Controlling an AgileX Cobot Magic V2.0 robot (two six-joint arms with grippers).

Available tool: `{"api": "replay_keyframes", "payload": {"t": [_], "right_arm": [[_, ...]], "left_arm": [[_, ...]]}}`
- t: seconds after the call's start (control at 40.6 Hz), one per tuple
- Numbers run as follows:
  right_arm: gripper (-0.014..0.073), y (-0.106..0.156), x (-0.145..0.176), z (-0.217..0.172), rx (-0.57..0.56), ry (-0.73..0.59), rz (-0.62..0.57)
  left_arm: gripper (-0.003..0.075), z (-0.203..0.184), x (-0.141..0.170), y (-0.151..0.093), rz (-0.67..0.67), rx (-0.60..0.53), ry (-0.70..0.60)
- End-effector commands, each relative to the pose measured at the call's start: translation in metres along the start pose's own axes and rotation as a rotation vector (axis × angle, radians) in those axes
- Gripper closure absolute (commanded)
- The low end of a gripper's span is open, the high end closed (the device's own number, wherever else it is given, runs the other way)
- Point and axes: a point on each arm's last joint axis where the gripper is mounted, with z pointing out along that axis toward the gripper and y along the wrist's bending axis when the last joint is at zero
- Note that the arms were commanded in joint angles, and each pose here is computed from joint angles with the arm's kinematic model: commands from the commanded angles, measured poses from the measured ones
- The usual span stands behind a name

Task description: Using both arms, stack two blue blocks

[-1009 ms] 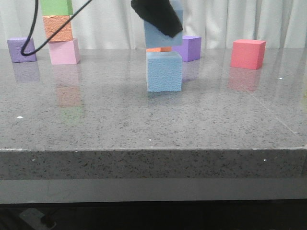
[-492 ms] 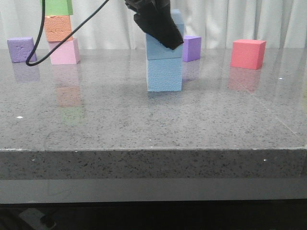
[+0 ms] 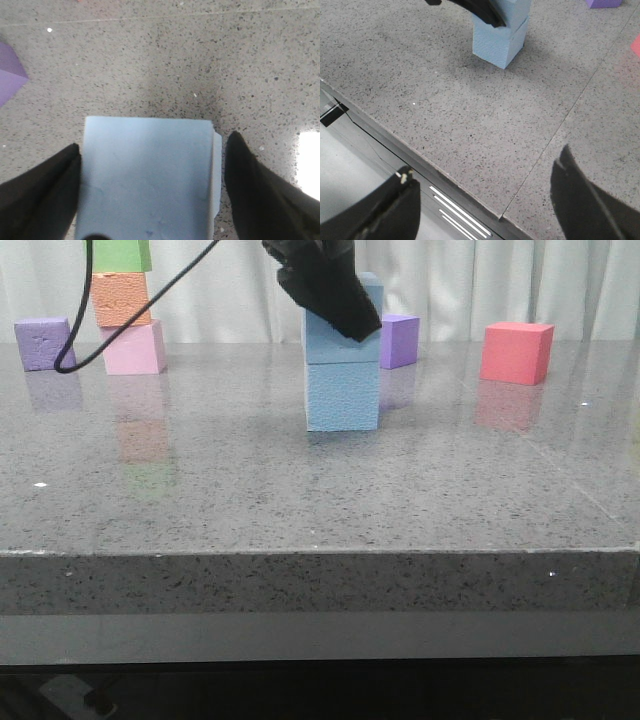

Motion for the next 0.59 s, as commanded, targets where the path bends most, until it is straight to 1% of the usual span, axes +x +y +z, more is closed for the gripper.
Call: {"api": "replay_keyframes", "payload": {"t": [0.0,0.098,0.197,0.295,0.344,0.468,0.566], "right_arm": [[0.0043,-0.001,-0.011,-0.006,0.013,-0.090,-0.014],[0.0043,-0.001,-0.011,-0.006,0.013,-0.090,-0.014],[0.0043,-0.001,-0.011,-0.006,0.013,-0.090,-0.014],[0.0043,-0.001,-0.011,-0.006,0.013,-0.090,-0.014],[0.0043,-0.001,-0.011,-0.006,0.013,-0.090,-0.014],[0.0043,-0.001,-0.011,-0.006,0.013,-0.090,-0.014],[0.0043,-0.001,-0.011,-0.006,0.013,-0.090,-0.014]], "left_arm": [[0.0163,-0.062,-0.028,0.004,0.014,-0.140,-0.135],[0.0166,-0.084,-0.033,0.002,-0.039,-0.166,-0.169],[0.0166,-0.108,-0.037,-0.002,-0.134,-0.187,-0.208],[0.0166,-0.136,-0.040,-0.009,-0.184,-0.210,-0.245],[0.0166,-0.150,-0.041,-0.014,-0.217,-0.220,-0.265],[0.0167,-0.181,-0.039,-0.028,-0.355,-0.225,-0.312],[0.0167,-0.205,-0.035,-0.040,-0.411,-0.250,-0.352]]}}
